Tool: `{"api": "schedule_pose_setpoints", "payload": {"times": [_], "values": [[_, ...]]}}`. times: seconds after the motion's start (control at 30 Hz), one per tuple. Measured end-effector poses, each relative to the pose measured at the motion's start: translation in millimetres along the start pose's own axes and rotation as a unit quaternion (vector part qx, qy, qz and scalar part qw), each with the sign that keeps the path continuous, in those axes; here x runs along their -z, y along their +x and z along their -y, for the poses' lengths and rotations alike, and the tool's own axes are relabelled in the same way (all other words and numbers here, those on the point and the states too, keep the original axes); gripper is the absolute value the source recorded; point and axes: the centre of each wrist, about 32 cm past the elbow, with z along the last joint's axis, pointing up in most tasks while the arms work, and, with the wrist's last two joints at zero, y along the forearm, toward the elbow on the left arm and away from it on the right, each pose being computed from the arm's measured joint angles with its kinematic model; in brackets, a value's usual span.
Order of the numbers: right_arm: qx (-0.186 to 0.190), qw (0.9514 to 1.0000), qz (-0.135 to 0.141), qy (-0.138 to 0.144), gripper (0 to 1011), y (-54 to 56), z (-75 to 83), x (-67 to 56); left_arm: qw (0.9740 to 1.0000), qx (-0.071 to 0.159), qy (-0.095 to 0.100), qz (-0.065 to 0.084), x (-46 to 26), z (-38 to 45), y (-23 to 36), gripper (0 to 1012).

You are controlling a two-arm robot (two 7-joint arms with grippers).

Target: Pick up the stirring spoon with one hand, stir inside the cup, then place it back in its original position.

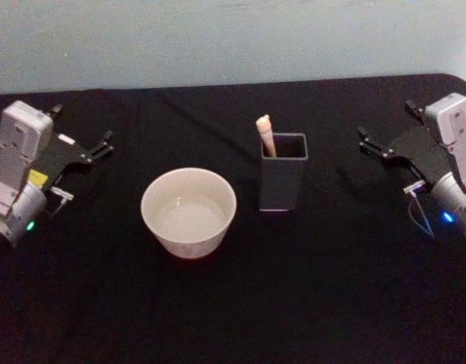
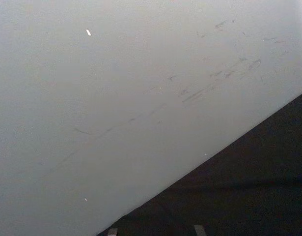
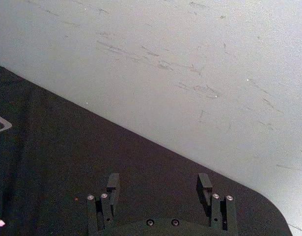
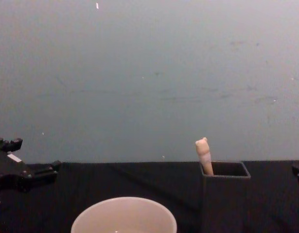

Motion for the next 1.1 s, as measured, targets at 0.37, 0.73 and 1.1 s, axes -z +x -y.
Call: {"api": "schedule_pose_setpoints", "payload": {"times": [0.37,0.73,1.1], "values": [[0.000,1.0000,0.000,0.000,1002,0.0,0.0,0.0,1.0000,0.000,0.000,0.000,0.0,0.0,0.0,1001],[0.000,1.0000,0.000,0.000,1002,0.0,0.0,0.0,1.0000,0.000,0.000,0.000,0.0,0.0,0.0,1001],[0.000,1.0000,0.000,0.000,1002,0.0,0.0,0.0,1.0000,0.000,0.000,0.000,0.0,0.0,0.0,1001]]}}
